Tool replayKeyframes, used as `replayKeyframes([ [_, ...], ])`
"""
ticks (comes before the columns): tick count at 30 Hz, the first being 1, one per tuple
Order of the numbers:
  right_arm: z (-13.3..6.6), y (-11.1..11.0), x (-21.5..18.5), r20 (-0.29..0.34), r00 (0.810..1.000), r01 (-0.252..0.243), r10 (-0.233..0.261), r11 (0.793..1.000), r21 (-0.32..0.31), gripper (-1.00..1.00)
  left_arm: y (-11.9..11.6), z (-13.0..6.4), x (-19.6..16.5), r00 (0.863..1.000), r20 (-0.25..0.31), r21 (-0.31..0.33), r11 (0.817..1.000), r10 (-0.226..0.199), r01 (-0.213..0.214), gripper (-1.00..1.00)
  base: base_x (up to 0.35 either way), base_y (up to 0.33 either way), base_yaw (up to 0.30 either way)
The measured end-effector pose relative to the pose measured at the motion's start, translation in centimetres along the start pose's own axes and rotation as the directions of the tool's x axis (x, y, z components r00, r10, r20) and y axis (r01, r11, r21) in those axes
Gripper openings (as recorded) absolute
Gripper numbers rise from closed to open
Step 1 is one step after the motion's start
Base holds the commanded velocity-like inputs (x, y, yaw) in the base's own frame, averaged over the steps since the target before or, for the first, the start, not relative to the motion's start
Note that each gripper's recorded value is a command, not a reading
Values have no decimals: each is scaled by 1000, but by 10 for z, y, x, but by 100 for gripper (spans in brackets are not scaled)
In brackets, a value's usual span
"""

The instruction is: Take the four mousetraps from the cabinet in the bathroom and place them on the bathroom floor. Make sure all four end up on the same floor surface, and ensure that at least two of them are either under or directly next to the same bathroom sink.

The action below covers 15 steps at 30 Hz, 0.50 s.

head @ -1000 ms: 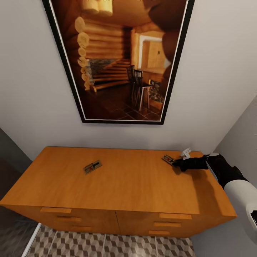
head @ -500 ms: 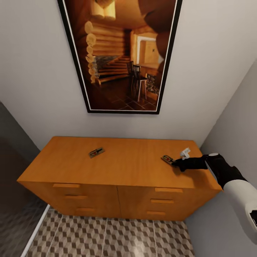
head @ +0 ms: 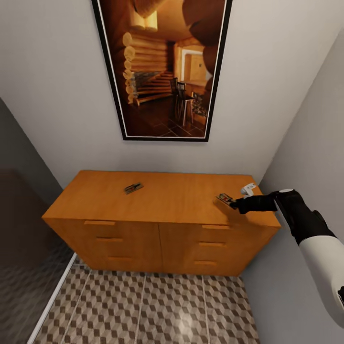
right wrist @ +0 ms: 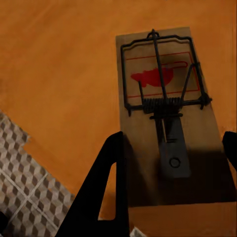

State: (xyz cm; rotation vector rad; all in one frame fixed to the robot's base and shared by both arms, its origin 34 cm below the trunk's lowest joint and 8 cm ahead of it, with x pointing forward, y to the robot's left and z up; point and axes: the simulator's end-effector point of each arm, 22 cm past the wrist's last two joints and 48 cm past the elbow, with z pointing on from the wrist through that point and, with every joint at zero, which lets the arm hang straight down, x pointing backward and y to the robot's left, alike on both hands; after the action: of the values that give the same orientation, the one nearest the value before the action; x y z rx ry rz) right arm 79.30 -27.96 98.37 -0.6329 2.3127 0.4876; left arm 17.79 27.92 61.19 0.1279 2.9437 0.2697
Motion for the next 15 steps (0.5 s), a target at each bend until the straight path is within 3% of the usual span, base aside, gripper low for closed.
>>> replayKeyframes([
  [6, -8, -12, -21, 20, 1000, 13, -15, 996, 91, -100, -2, 0, -1, 1000, 3, 18, 1000, 1, -1, 100, -336, 41, 0],
  [15, -11, -26, -26, 27, 999, 14, -19, 986, 168, -100, -4, 1, -2, 1000, 6, 30, 1000, 1, -2, 100, -319, 121, 0],
])
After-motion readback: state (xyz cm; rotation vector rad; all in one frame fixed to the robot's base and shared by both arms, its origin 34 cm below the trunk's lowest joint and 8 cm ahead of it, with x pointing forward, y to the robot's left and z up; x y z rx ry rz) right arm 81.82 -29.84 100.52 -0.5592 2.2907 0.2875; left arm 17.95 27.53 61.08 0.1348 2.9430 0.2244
